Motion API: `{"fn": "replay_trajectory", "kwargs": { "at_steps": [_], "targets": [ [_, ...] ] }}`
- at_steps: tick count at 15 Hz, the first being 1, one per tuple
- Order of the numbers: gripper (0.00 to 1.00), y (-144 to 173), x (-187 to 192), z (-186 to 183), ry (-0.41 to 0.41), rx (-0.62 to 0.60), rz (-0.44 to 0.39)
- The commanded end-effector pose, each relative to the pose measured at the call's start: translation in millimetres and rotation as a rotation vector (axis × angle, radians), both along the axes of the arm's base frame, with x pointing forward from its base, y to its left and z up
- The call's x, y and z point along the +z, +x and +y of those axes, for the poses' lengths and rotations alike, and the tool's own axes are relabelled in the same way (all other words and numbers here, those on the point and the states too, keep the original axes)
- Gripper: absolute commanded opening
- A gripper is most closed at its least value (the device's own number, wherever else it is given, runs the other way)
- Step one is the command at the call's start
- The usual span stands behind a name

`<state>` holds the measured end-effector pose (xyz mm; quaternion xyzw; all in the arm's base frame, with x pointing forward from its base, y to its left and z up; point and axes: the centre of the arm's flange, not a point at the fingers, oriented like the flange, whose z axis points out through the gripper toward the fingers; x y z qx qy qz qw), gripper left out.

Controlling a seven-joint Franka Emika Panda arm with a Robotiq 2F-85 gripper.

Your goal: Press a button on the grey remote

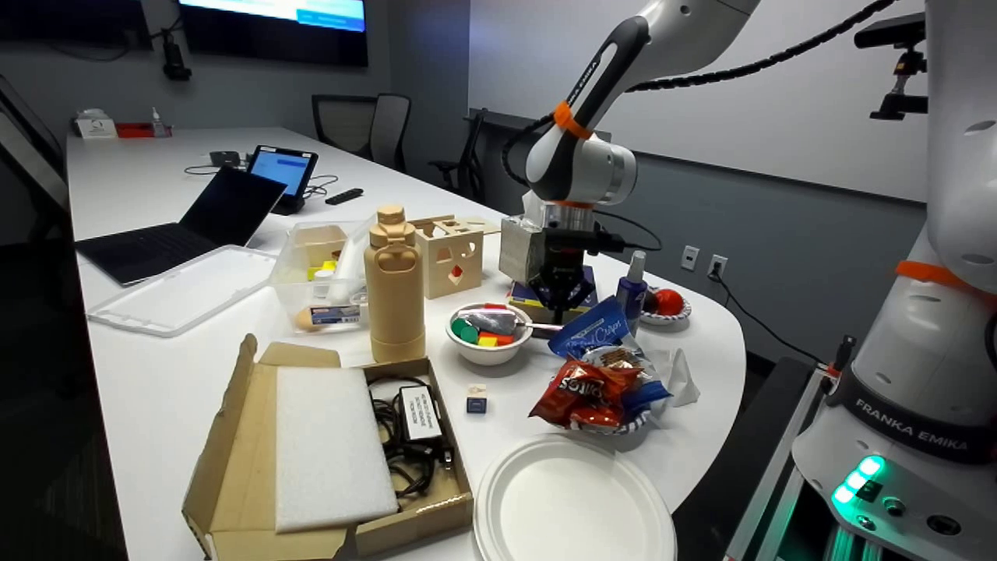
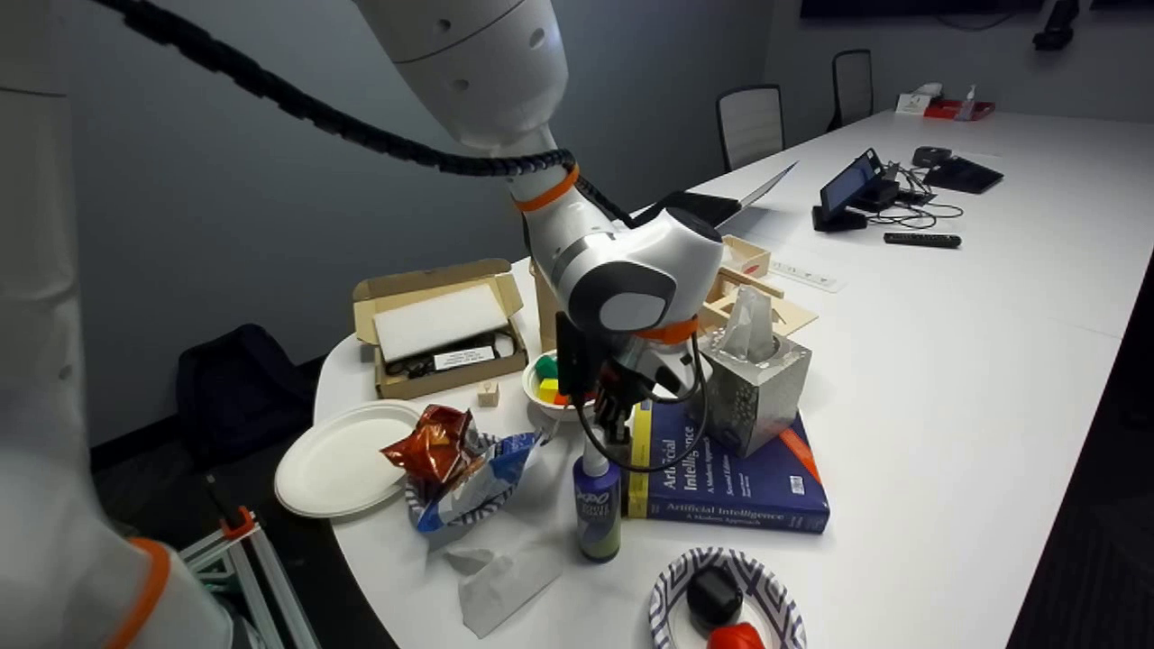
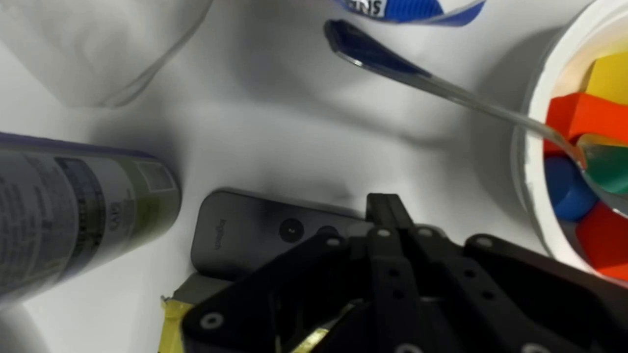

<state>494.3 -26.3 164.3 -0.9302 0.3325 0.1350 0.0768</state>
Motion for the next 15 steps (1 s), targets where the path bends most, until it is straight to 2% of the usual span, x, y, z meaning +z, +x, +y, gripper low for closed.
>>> {"fn": "replay_trajectory", "kwargs": {
  "at_steps": [1,15],
  "targets": [
    [0.00,11,-5,-1,0.003,-0.028,-0.021],
    [0.00,23,-29,-5,-0.013,-0.041,0.005]
  ]
}}
